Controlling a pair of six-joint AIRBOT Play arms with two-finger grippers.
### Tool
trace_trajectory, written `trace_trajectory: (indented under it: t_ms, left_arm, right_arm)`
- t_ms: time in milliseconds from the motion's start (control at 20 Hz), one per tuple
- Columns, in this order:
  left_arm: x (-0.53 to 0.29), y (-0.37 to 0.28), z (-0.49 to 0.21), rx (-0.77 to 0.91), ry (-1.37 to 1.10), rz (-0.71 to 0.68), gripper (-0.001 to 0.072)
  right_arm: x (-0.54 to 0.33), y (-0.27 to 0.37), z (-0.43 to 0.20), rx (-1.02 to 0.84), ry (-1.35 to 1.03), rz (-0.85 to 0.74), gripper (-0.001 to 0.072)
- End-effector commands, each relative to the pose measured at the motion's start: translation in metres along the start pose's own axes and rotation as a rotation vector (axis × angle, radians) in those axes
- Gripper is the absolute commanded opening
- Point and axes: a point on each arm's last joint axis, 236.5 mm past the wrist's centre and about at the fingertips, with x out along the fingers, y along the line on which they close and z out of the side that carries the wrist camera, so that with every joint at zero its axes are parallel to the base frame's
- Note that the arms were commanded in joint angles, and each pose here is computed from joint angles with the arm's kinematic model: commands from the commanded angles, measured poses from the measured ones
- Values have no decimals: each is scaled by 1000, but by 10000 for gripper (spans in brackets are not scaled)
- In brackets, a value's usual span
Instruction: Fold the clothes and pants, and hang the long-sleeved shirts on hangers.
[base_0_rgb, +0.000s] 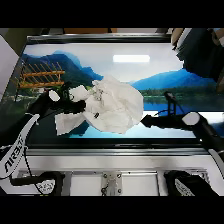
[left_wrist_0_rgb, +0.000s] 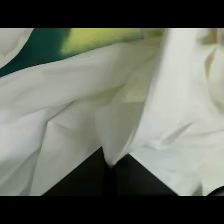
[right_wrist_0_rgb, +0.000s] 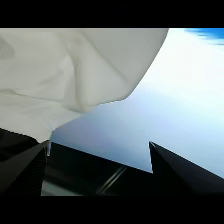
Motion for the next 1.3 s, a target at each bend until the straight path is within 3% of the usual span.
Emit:
trace_trajectory:
  t_ms: [0, 100, 200, 450, 850, 900, 950, 1000, 1050, 1100, 1250]
  left_arm:
    - [-20, -8, 9, 23, -56, -11, 13]
    - [-28, -13, 12, 33, -78, -19, 13]
    - [-34, -16, 13, 39, -92, -23, 12]
    - [-38, -18, 14, 43, -101, -26, 12]
    - [-39, -19, 11, 42, -89, -29, 13]
    - [-41, -20, 11, 46, -90, -31, 13]
    - [-46, -23, 12, 52, -103, -35, 12]
    - [-53, -26, 14, 58, -120, -40, 13]
    - [-61, -30, 16, 66, -140, -46, 12]
    - [-70, -35, 17, 76, -162, -53, 12]
    - [-102, -49, 16, 110, -215, -76, 12]
  right_arm:
    - [55, 26, -22, 156, 63, 66, 676]
    - [80, 36, -26, 215, 60, 82, 670]
    - [99, 47, -36, 256, 79, 97, 592]
    - [115, 62, -63, 220, 142, 98, 591]
    - [114, 64, -55, 171, 121, 105, 583]
    - [113, 66, -52, 138, 113, 111, 554]
    - [112, 70, -48, 100, 105, 120, 349]
    - [111, 74, -43, 70, 94, 128, 214]
    - [110, 77, -37, 44, 80, 135, 192]
    - [108, 82, -31, 6, 67, 145, 9]
    - [89, 93, 3, -62, -14, 171, 10]
